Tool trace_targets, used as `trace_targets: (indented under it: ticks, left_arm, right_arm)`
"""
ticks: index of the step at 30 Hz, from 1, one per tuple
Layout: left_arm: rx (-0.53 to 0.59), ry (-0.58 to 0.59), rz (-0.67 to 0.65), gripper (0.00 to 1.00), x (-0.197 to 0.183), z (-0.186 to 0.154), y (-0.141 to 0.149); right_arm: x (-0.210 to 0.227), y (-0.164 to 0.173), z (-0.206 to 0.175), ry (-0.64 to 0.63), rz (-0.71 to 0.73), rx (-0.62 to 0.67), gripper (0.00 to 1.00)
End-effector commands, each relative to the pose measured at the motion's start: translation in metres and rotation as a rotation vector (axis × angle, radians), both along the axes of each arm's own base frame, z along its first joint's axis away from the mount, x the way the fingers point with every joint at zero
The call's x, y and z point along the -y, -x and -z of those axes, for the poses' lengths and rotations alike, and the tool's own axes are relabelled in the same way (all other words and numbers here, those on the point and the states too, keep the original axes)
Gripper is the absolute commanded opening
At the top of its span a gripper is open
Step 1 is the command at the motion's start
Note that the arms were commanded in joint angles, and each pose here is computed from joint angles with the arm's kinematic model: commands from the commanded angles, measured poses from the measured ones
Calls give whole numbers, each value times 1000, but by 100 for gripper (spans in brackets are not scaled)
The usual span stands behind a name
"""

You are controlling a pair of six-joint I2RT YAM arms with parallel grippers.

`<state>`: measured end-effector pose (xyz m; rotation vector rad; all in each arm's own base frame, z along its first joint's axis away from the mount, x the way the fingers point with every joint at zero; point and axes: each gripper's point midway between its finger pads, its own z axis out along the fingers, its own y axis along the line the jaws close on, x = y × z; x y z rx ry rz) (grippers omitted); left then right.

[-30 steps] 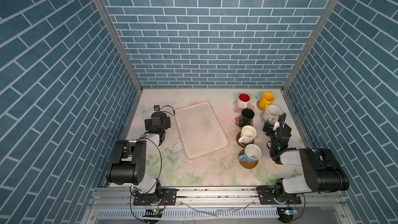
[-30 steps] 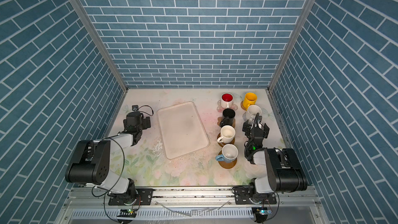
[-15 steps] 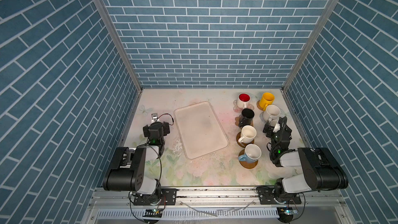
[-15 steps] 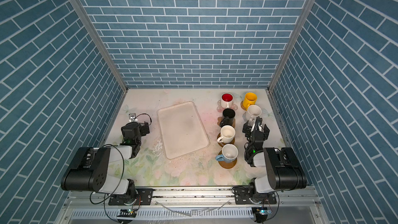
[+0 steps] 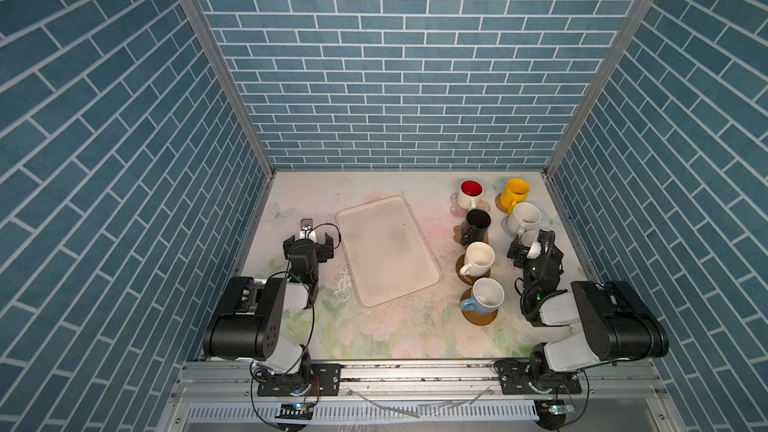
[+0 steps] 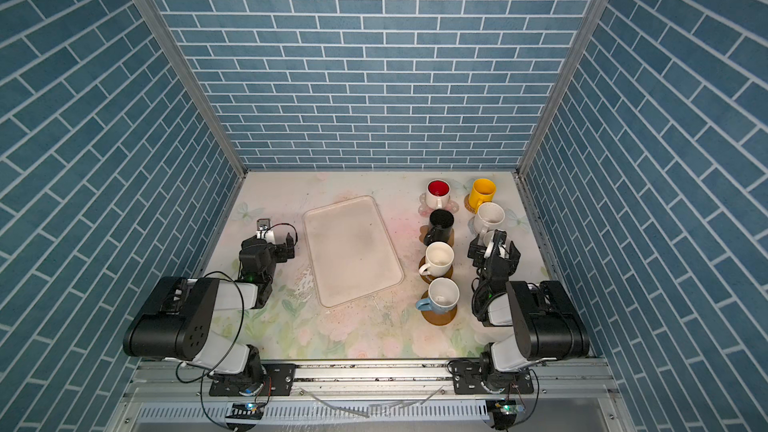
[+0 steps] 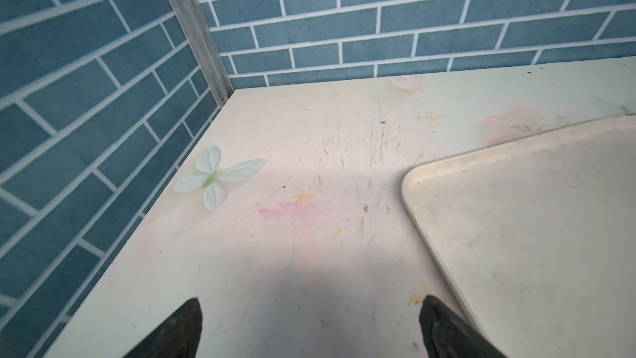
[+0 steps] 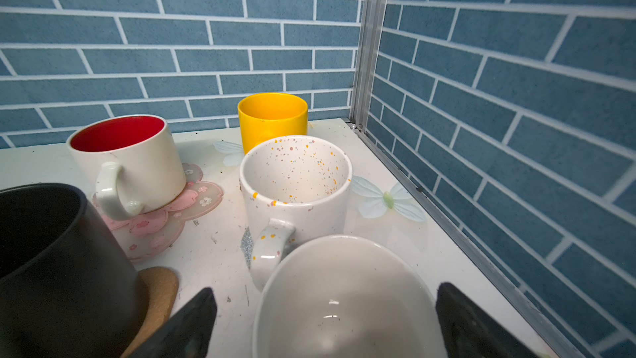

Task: Place cups on coasters
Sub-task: Reset both arms

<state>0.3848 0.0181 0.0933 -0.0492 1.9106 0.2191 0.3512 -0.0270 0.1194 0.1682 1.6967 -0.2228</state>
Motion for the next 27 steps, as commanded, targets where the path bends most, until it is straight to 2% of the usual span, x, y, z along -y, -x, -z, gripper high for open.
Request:
trace_targets:
  ticks: [1, 6, 12, 16, 21, 24, 27]
  left_arm:
    - [-19, -6, 66, 99, 11, -1, -9]
    - [-23, -6, 65, 99, 11, 0, -9]
    - [-17, -6, 80, 99, 13, -1, -8]
    - [-17, -6, 78, 99, 13, -1, -9]
    - [-18, -6, 78, 99, 13, -1, -8]
    - [-20, -6, 80, 99, 13, -1, -9]
    - [-20, -5, 81, 99, 13, -1, -9]
  right_arm:
    - [0, 0, -2, 41, -10, -2, 99]
    - [-7, -9, 1, 51, -48, -48, 99]
    - [-14, -6, 3, 55, -90, -27, 99]
    - [-31, -15, 17, 68, -192, -75, 99]
    - [-28, -16, 17, 63, -183, -70, 99]
    - [-24, -22, 19, 46, -167, -104, 99]
    - [-16, -34, 28, 1, -153, -190, 99]
